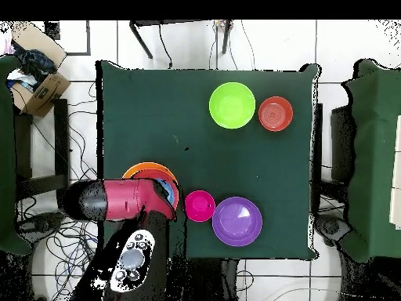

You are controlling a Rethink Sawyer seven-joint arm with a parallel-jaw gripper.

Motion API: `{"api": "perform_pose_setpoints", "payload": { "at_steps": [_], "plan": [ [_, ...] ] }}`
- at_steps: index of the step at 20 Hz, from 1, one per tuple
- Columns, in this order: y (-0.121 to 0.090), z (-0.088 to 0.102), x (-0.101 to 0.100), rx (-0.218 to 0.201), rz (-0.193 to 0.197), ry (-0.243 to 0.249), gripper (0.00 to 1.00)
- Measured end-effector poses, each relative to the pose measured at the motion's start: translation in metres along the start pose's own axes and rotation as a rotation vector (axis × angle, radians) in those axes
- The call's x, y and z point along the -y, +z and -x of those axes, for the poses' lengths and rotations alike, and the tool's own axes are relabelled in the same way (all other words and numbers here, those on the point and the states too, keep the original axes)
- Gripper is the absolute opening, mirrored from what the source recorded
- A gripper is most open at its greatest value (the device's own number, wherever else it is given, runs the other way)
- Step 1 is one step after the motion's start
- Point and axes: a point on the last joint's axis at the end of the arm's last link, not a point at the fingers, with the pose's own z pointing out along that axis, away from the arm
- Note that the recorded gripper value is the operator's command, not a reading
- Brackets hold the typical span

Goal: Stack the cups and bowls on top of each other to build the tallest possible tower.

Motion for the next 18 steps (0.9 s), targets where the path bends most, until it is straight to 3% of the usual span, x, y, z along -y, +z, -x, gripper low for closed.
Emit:
{"api": "perform_pose_setpoints", "payload": {
  "at_steps": [4,10,13,15,18],
  "plan": [
    [-0.019,0.009,0.009,0.004,0.016,0.024,1.0],
    [-0.031,0.024,0.011,0.027,0.024,0.031,1.0],
    [-0.035,0.039,0.009,0.053,0.029,0.032,1.0],
    [-0.038,0.061,0.007,0.084,0.035,0.036,1.0],
    [-0.04,0.079,0.009,0.106,0.039,0.044,1.0]
  ]
}}
